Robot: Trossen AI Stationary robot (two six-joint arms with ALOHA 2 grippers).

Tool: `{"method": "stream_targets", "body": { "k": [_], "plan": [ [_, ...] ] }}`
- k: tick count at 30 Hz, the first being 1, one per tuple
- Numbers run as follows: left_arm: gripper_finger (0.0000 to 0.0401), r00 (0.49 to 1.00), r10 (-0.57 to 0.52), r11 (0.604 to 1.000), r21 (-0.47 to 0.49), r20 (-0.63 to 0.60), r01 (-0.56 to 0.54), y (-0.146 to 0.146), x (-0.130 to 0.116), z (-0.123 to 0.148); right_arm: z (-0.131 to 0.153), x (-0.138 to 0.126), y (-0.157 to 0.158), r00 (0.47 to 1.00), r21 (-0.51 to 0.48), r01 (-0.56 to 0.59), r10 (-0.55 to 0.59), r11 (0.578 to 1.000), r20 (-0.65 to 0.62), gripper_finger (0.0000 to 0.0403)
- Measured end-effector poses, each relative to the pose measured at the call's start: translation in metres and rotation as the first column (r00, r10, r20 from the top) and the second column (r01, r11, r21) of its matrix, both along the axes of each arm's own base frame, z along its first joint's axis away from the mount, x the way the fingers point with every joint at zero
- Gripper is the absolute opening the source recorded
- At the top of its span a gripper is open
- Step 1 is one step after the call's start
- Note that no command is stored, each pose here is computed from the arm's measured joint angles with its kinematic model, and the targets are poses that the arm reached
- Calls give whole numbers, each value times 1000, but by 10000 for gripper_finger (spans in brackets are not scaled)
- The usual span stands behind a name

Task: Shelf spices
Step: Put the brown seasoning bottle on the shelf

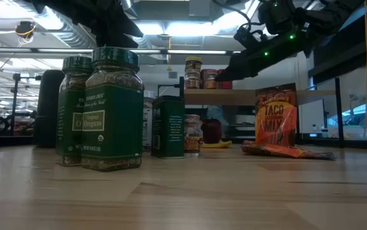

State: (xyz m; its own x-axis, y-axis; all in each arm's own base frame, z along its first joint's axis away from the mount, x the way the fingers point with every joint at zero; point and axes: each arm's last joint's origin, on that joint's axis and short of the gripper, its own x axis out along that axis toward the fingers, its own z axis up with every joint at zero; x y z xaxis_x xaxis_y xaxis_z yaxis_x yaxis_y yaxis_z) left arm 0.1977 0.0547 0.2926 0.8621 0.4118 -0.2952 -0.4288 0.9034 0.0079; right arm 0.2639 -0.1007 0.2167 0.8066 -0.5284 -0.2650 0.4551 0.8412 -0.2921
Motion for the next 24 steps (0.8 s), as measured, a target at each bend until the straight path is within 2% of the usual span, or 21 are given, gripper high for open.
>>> {"method": "stream_targets", "body": {
  "k": [16,24],
  "plan": [
    [290,1000,-2,1000,6,-2,2,0,0,0,-10,7,-1,999,17,-41,42,999,-4,261],
    [290,1000,-2,1000,6,-3,2,0,0,0,-11,9,4,979,83,-202,200,976,28,261]
  ]
}}
